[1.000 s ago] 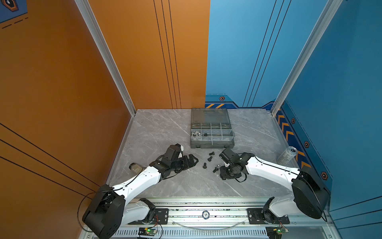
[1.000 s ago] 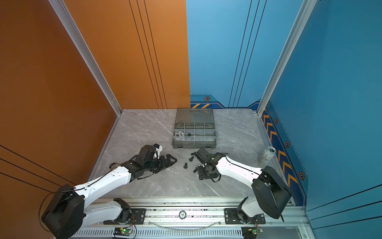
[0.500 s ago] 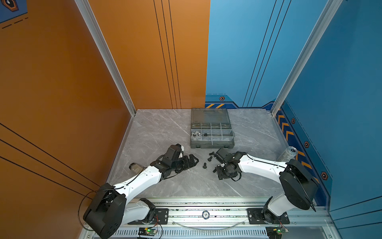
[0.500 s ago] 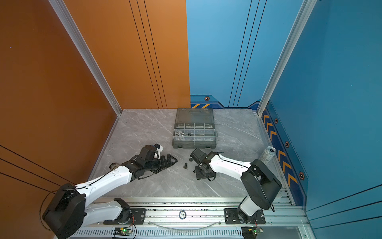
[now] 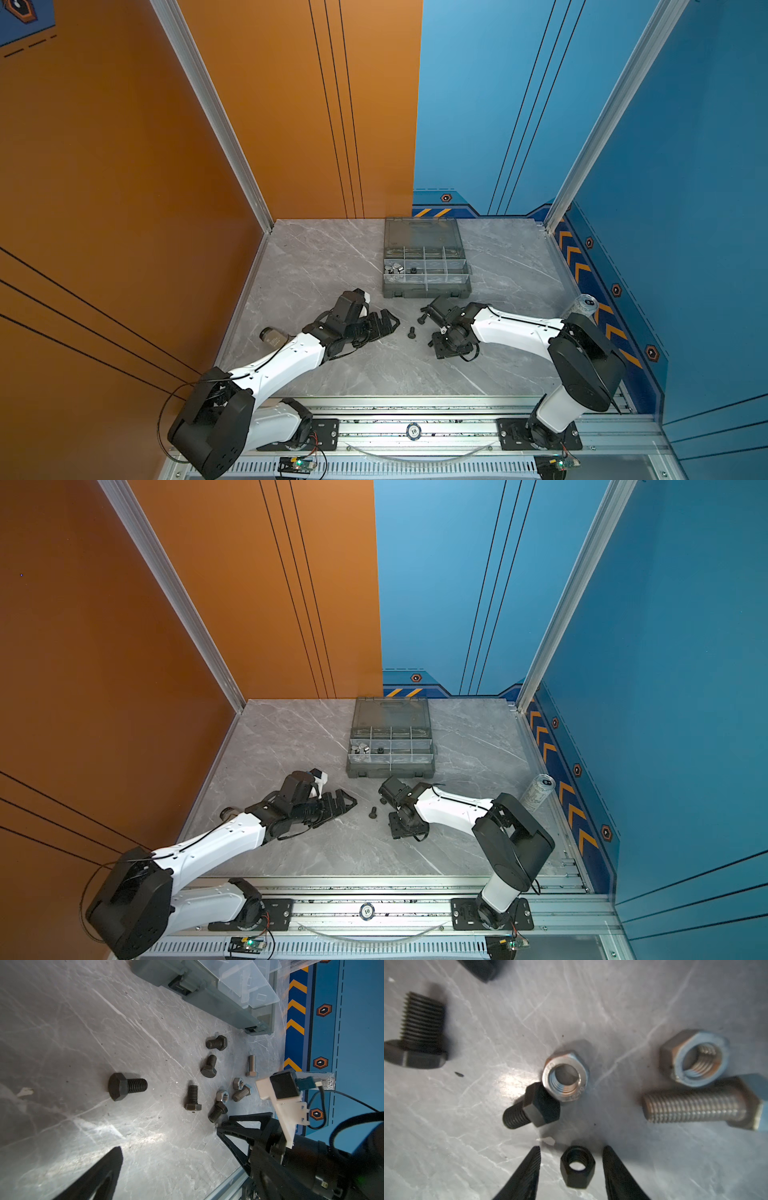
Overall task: Sort the screws and nuts into containers
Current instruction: 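Lower and close the right gripper on a black hex nut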
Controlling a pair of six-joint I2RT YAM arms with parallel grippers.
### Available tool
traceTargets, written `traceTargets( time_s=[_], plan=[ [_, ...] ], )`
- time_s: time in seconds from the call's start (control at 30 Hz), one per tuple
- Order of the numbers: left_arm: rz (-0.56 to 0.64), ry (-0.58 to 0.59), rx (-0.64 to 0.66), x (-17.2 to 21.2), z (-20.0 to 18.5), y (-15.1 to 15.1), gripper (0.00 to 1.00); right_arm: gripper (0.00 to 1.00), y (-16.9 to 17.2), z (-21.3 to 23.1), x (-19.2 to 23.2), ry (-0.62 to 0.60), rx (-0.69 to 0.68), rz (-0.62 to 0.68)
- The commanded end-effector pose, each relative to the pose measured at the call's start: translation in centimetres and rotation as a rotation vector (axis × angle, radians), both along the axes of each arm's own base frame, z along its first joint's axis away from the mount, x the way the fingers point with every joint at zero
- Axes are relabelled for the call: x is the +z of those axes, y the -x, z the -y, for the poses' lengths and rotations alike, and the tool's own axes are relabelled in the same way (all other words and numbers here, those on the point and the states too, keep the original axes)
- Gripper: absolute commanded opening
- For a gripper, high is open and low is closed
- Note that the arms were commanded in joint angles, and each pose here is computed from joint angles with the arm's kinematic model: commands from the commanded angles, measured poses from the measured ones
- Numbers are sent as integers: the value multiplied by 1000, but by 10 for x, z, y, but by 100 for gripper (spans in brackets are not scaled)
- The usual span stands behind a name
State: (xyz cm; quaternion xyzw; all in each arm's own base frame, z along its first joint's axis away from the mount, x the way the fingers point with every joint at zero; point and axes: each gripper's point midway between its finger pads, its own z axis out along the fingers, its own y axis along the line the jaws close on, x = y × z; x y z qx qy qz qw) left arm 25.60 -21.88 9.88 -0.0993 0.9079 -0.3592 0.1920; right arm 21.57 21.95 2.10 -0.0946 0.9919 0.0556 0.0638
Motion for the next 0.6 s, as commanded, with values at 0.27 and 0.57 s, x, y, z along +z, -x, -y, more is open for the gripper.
traceTargets(
  time_s=[0.27,0.57],
  plan=[
    [14,20,-10,8,7,-3,98,40,-3,4,-3,48,9,14],
    [13,20,-8,9,7,-3,98,14,-1,6,-3,55,11,10]
  ],
)
